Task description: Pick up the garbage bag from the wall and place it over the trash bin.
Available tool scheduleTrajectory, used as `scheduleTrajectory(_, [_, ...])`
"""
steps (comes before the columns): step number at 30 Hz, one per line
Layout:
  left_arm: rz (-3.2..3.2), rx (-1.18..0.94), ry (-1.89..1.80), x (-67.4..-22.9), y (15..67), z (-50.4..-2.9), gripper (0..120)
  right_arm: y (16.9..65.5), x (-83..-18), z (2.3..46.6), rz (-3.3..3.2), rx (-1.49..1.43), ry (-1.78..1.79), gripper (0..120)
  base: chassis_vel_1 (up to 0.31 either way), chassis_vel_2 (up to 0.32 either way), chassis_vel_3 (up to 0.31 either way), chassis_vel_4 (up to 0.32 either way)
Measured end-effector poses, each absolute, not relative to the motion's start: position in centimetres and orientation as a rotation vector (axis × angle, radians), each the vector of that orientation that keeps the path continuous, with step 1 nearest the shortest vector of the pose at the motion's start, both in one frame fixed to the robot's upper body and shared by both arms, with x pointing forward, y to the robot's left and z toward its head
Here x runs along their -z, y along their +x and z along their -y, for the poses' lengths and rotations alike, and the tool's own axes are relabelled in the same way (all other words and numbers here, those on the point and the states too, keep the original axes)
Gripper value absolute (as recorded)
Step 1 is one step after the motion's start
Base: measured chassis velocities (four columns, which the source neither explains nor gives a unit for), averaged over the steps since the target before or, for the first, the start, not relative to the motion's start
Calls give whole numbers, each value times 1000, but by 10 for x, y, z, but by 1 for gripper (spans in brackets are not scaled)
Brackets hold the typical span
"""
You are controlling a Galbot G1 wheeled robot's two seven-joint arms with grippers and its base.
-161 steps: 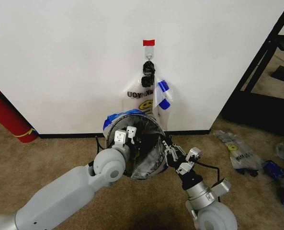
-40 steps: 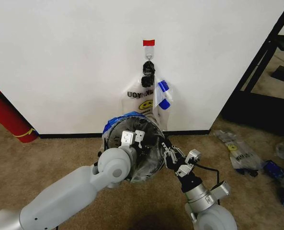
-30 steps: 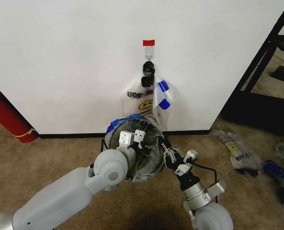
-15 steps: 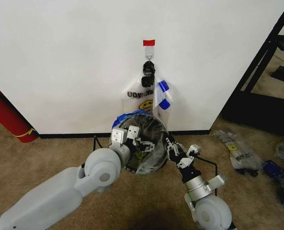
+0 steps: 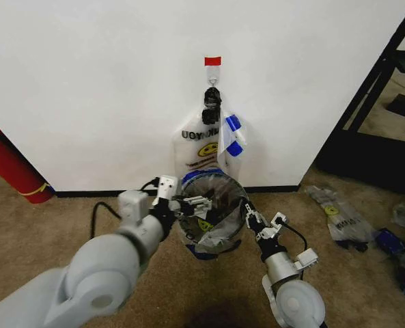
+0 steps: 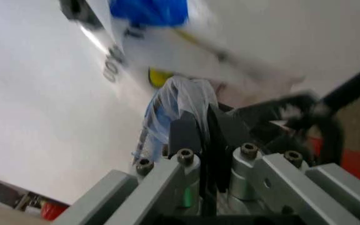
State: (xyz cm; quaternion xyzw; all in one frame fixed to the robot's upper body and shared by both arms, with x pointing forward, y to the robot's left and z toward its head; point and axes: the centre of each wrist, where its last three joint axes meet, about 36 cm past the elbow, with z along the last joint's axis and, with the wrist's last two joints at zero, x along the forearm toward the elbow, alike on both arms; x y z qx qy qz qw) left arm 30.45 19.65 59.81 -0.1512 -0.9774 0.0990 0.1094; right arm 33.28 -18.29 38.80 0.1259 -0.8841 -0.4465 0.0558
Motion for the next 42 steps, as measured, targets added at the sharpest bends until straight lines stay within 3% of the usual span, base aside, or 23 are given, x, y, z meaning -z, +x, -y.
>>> scheduleTrajectory(15, [3343,-181,61,-487,245,-248,100,345,-361,162,2517,1486,476,1,0,0,0,0])
scheduleTrajectory(21, [3330,-294,174,-466,226,-227,100,345,-348,162,2492,1496,479,1,0,0,0,0])
scheduleTrajectory(31, [3300,-268,261,-461,216,-213,100,347,-326,169,2453,1538,397,1,0,0,0,0])
scheduleTrajectory(42, [3247,-328,268,-462,208,-197,100,340,-331,178,2488,1509,356,40,0,0,0,0])
